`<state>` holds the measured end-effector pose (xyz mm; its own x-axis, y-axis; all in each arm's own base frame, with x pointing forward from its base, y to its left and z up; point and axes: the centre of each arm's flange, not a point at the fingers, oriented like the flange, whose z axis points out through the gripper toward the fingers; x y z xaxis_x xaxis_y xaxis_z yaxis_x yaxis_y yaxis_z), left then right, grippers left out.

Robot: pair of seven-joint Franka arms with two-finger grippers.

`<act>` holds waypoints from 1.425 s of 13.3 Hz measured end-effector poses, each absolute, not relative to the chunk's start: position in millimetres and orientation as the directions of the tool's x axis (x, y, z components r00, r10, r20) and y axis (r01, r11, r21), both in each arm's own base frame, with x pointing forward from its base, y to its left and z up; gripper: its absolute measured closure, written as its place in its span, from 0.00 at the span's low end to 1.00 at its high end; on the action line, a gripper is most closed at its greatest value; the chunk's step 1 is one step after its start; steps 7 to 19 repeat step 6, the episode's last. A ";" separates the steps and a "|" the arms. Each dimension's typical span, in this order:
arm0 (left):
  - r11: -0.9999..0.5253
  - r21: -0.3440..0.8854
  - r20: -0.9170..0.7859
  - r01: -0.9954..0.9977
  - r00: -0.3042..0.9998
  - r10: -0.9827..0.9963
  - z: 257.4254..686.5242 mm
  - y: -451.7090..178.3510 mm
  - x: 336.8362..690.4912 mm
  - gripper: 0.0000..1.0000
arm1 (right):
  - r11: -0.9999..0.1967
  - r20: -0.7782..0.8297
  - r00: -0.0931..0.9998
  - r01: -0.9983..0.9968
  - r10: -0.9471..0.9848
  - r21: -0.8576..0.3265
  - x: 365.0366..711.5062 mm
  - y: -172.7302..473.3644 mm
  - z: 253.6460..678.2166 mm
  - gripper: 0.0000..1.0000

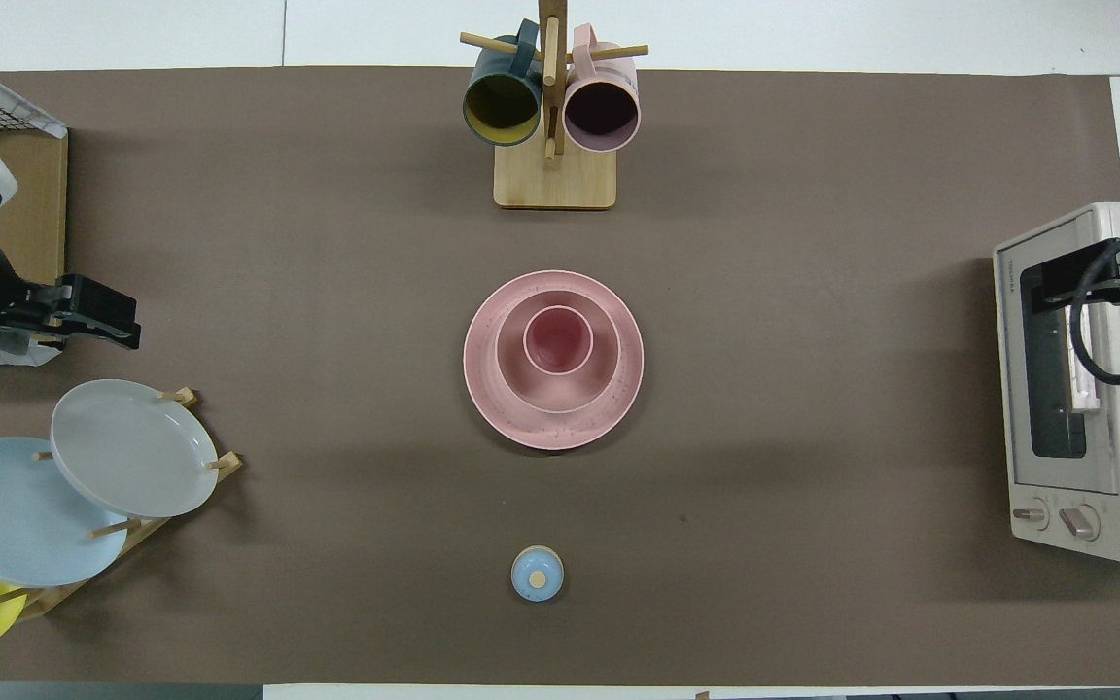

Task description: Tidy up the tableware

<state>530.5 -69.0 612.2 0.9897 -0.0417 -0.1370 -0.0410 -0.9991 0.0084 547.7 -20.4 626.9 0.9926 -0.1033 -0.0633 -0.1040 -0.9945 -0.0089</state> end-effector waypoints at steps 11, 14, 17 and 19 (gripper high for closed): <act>-0.999 0.036 -0.104 -0.010 0.994 -0.014 614.0 -55.9 531.6 0.00 | -0.995 -0.063 0.993 -0.104 -0.103 -0.009 547.7 -20.4 626.9 0.00; -0.999 0.036 -0.104 -0.010 0.994 -0.014 614.0 -55.9 531.6 0.00 | -0.995 -0.063 0.993 -0.104 -0.103 -0.009 547.7 -20.4 626.9 0.00; -0.999 0.036 -0.104 -0.010 0.994 -0.014 614.0 -55.9 531.6 0.00 | -0.995 -0.063 0.993 -0.104 -0.103 -0.009 547.7 -20.4 626.9 0.00; -0.999 0.036 -0.104 -0.010 0.994 -0.014 614.0 -55.9 531.6 0.00 | -0.995 -0.063 0.993 -0.104 -0.103 -0.009 547.7 -20.4 626.9 0.00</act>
